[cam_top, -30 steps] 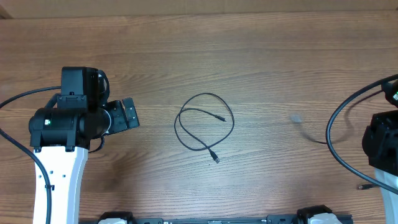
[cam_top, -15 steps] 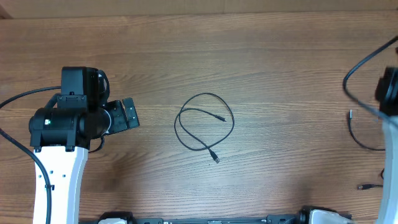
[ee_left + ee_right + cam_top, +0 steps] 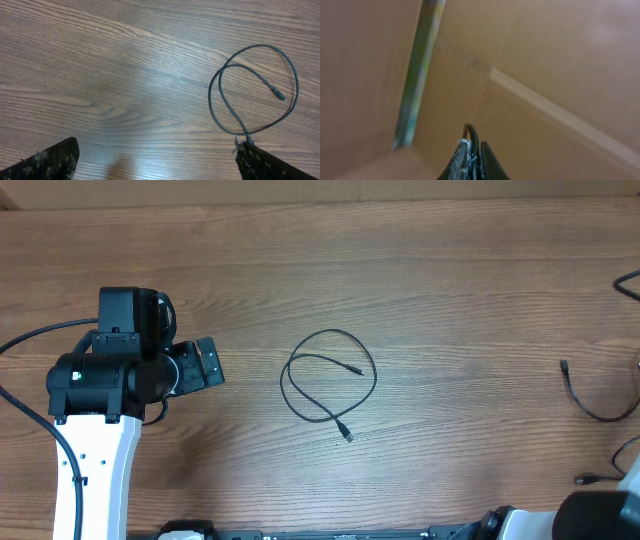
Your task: Untangle cables
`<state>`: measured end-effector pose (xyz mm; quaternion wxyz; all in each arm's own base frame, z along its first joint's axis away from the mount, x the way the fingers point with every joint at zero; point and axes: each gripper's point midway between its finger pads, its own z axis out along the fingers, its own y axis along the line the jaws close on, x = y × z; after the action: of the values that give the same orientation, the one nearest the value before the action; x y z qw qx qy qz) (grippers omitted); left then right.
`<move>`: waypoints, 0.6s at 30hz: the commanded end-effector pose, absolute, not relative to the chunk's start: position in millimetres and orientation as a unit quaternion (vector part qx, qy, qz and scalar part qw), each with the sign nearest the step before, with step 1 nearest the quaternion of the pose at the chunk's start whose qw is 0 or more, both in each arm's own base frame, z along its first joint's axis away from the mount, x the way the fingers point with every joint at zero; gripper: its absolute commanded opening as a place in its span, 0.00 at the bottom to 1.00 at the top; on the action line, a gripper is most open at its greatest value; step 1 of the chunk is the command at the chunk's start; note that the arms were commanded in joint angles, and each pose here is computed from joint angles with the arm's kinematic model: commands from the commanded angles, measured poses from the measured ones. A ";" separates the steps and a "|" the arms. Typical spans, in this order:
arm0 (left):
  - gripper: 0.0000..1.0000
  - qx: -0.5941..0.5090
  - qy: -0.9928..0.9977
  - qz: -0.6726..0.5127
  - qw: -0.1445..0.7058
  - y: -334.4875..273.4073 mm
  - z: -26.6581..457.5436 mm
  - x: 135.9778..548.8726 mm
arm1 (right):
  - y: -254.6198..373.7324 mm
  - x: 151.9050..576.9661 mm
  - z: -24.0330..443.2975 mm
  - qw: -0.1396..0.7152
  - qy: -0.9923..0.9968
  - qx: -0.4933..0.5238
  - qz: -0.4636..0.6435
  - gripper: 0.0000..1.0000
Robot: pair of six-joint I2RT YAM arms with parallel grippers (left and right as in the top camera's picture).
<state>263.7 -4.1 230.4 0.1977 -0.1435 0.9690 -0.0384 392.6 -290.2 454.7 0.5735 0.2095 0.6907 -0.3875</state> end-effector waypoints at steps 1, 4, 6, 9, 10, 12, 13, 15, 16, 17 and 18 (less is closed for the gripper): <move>1.00 -0.136 0.970 -0.038 0.199 -3.3 230.8 264.7 | -295.8 403.1 436.4 0.591 0.705 0.236 -0.312 0.04; 0.99 -0.136 0.970 -0.038 0.199 -3.3 230.8 264.7 | -298.8 406.3 409.2 0.566 0.737 0.237 -0.284 0.04; 1.00 -0.136 0.970 -0.038 0.199 -3.3 230.9 264.8 | -296.8 408.9 392.4 0.549 0.758 0.232 -0.266 0.04; 0.99 -0.136 0.970 -0.038 0.199 -3.3 230.8 264.7 | -289.8 412.9 369.6 0.525 0.787 0.221 -0.238 0.04; 1.00 -0.136 0.970 -0.038 0.199 -3.3 230.8 264.7 | -286.9 414.2 363.2 0.519 0.795 0.218 -0.227 0.04; 1.00 -0.136 0.970 -0.038 0.199 -3.3 230.8 264.7 | -281.4 415.1 348.9 0.506 0.807 0.230 -0.198 0.04; 0.99 -0.136 0.970 -0.038 0.199 -3.3 230.9 264.8 | -278.7 415.0 341.6 0.500 0.812 0.241 -0.182 0.04; 1.00 -0.136 0.970 -0.038 0.199 -3.3 230.9 264.8 | -274.0 415.1 329.9 0.489 0.819 0.259 -0.154 0.04; 1.00 -0.136 0.970 -0.038 0.199 -3.3 230.8 264.7 | -271.9 415.6 323.1 0.483 0.822 0.266 -0.141 0.04; 1.00 -0.136 0.970 -0.038 0.199 -3.3 230.9 264.8 | -270.3 415.4 317.0 0.477 0.825 0.272 -0.133 0.04; 1.00 -0.136 0.970 -0.038 0.199 -3.3 230.8 264.7 | -269.7 415.4 311.4 0.472 0.827 0.278 -0.127 0.04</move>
<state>263.8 -4.1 230.5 0.1978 -0.1435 0.9689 -0.0384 409.3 -274.9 318.0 0.4657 0.2504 0.8314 -0.1712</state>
